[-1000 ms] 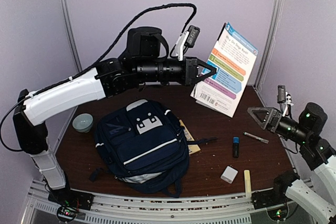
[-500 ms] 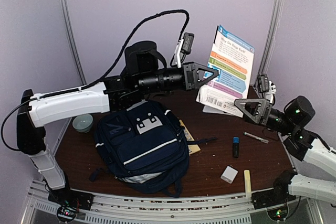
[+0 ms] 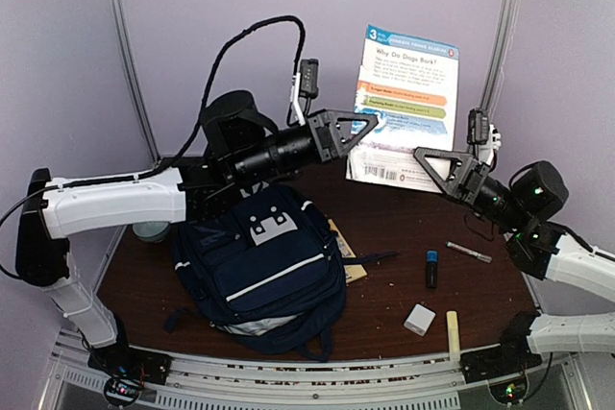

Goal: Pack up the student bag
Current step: Pass from the left arm to the right

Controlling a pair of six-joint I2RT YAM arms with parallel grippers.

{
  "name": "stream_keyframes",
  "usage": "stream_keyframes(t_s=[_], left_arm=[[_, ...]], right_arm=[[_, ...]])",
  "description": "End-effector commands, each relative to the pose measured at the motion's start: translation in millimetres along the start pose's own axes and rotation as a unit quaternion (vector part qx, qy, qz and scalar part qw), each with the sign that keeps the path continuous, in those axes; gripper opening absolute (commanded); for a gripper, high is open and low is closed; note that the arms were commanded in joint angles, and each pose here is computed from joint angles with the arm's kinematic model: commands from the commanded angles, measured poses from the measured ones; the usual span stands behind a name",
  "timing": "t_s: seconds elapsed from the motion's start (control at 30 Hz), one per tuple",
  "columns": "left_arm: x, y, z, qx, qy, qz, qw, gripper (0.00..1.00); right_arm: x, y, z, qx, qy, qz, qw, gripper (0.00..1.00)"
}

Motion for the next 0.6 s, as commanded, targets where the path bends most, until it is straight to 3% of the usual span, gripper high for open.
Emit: stream_keyframes(t_s=[0.0, 0.13, 0.2, 0.33, 0.47, 0.57], left_arm=[[6, 2, 0, 0.004, -0.036, -0.003, 0.999, 0.0], [7, 13, 15, 0.005, -0.018, -0.017, 1.0, 0.02], [8, 18, 25, 0.004, -0.002, -0.022, 1.0, 0.14], [22, 34, 50, -0.006, 0.046, -0.064, 0.997, 0.49], [45, 59, 78, -0.034, 0.103, -0.147, 0.983, 0.61], [67, 74, 90, -0.063, 0.13, -0.207, 0.968, 0.78]], right_arm=[[-8, 22, -16, 0.02, -0.026, -0.034, 0.999, 0.27], [-11, 19, -12, 0.022, -0.01, -0.012, 1.0, 0.0], [-11, 18, -10, 0.031, 0.002, 0.009, 0.999, 0.0], [2, 1, -6, 0.061, 0.013, 0.114, 0.992, 0.0], [27, -17, -8, 0.102, 0.016, 0.234, 0.967, 0.0], [43, -20, -12, 0.13, 0.024, 0.291, 0.948, 0.0]])
Point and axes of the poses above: each gripper's point midway between its finger pads, its own x axis back along the fingers, its own y axis along the line the jaws close on, z = x × y, the point moved 5 cm from there along x, back along the fingers, and after that the axes turned 5 degrees about -x, right-handed, at the moved point
